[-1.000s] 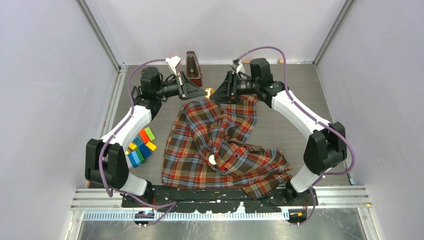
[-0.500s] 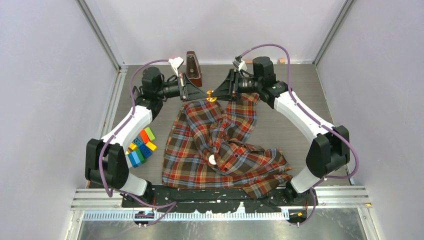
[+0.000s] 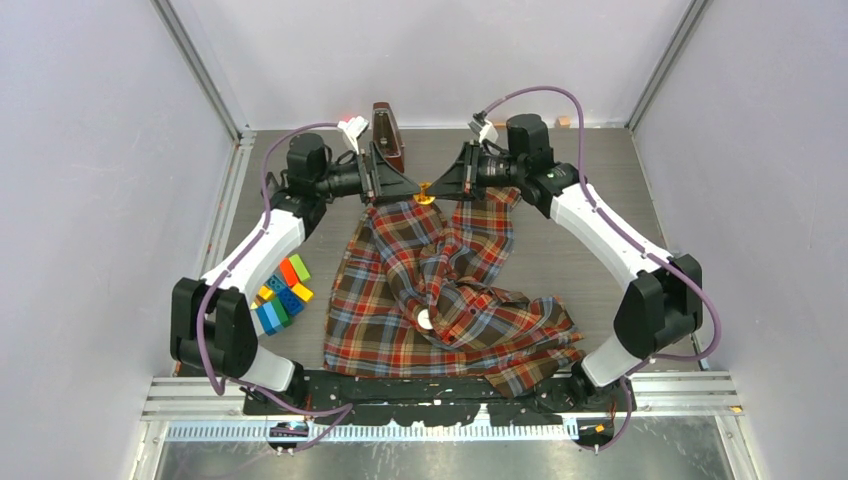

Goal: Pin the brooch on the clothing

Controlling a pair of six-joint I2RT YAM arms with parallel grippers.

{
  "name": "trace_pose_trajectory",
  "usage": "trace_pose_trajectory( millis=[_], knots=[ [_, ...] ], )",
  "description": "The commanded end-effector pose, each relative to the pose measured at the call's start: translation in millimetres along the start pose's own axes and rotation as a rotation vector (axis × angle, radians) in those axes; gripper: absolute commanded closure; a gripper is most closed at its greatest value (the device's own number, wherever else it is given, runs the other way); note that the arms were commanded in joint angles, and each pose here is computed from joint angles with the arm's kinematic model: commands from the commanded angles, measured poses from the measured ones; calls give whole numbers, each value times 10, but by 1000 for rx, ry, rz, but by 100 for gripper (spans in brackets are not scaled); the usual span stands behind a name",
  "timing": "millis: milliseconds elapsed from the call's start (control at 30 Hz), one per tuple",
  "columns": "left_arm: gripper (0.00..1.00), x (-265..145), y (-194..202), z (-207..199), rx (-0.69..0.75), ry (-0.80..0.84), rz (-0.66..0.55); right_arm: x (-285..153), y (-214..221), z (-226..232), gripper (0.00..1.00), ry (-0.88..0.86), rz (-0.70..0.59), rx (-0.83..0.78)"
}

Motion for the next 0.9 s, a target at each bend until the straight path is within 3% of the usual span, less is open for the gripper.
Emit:
trace_pose_trajectory(
  millis=[0,100,300,667,867],
  knots=[
    [19,-63,-178,72,-16,-147,-84,-178,-79,54,99,132,-108,-218],
    [17,-106,-284,210,-146,-276,-163,-233,-120,-192,99,364,-171,-343],
    [18,-64,-299,321,-371,-333,-207,-193,-169,-186,99,578,-242,-633],
    [19,83,-215,413,-464,-350,-130,46,9,97,99,721,-229,-992],
    [27,209,-156,369,-470,-330,-81,140,49,118,99,767,-199,-1105]
  ],
)
Point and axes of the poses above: each gripper's point midway between its finger pads, its own x axis out along the fingers, its own z axis along the line the jaws close on, y = z × x, the point moved 2 cm from there along -x, back along the fingers, and after that the axes turned 3 degrees about x, right-handed, at the moved point
